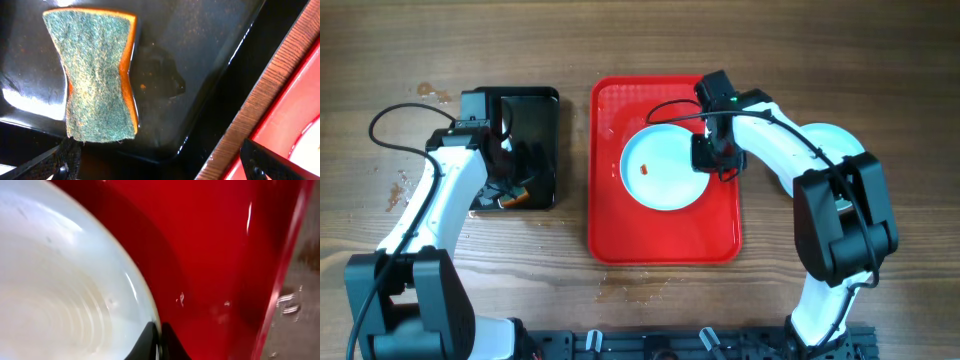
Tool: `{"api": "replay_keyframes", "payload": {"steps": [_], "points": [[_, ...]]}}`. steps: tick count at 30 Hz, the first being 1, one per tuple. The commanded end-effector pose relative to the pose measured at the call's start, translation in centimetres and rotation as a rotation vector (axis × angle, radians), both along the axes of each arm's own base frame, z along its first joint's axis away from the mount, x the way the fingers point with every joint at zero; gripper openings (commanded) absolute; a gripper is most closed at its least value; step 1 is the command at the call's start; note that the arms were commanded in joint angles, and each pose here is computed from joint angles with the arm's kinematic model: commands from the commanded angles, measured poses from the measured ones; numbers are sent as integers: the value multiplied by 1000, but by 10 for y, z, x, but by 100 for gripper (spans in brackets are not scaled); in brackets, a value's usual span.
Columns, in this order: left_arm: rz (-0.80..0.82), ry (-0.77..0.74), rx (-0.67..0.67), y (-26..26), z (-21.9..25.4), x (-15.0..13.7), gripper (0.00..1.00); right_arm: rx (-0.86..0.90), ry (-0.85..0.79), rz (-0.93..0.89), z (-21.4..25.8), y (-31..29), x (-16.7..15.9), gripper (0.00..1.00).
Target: Clean dirty plates on tray and stack at the side
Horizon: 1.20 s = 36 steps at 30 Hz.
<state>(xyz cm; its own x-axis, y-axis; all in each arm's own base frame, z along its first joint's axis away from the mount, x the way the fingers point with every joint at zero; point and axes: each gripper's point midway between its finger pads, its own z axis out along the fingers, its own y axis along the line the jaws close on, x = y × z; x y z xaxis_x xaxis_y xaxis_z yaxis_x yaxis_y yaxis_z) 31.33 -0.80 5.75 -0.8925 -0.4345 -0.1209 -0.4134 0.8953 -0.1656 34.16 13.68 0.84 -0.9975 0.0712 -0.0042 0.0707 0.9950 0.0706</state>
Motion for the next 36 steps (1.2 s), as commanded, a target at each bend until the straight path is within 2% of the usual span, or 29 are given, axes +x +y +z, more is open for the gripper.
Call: {"api": "replay_keyframes", "payload": {"steps": [1, 3, 5, 7, 10, 12, 15, 17, 19, 21, 25, 28, 29, 32, 36], "points": [[-2, 6, -23, -3, -1, -1, 100, 72, 77, -152, 6, 10, -14, 14], [-2, 6, -19, -2, -1, -1, 100, 45, 49, -98, 6, 3, -9, 32], [9, 0, 41, 8, -2, 0, 100, 64, -18, 29, 13, 5, 2, 32], [15, -45, 67, 13, -1, 12, 91, 76, -90, 93, 31, 7, 10, 32], [45, -52, 202, 37, -9, 20, 51, 81, -218, 129, 75, 4, 17, 33], [45, -40, 207, 38, -24, 27, 29, 101, -290, 153, 103, 5, 17, 33], [52, 66, 203, 38, -58, 16, 23, 129, -332, 153, 138, 2, 1, 34], [47, 128, 186, 35, -82, 10, 4, 136, -330, 154, 149, -1, -11, 35], [14, 110, 110, 21, -82, 15, 4, 130, -307, 153, 150, -4, -20, 36], [-135, 43, -13, -6, -63, 29, 4, 124, -285, 153, 148, -5, -25, 36], [-162, -13, 87, 0, -37, 36, 6, 120, -272, 153, 147, -6, -28, 36], [-204, -50, 116, 2, -27, 40, 39, 118, -264, 154, 147, -7, -29, 36], [-171, -19, 159, 11, -29, 34, 41, 117, -263, 153, 147, -7, -29, 36], [21, 42, 326, 46, -29, 20, 40, 115, -255, 153, 146, -8, -31, 36], [74, 23, 318, 46, -41, 18, 47, 115, -253, 153, 145, -8, -32, 36]]}}
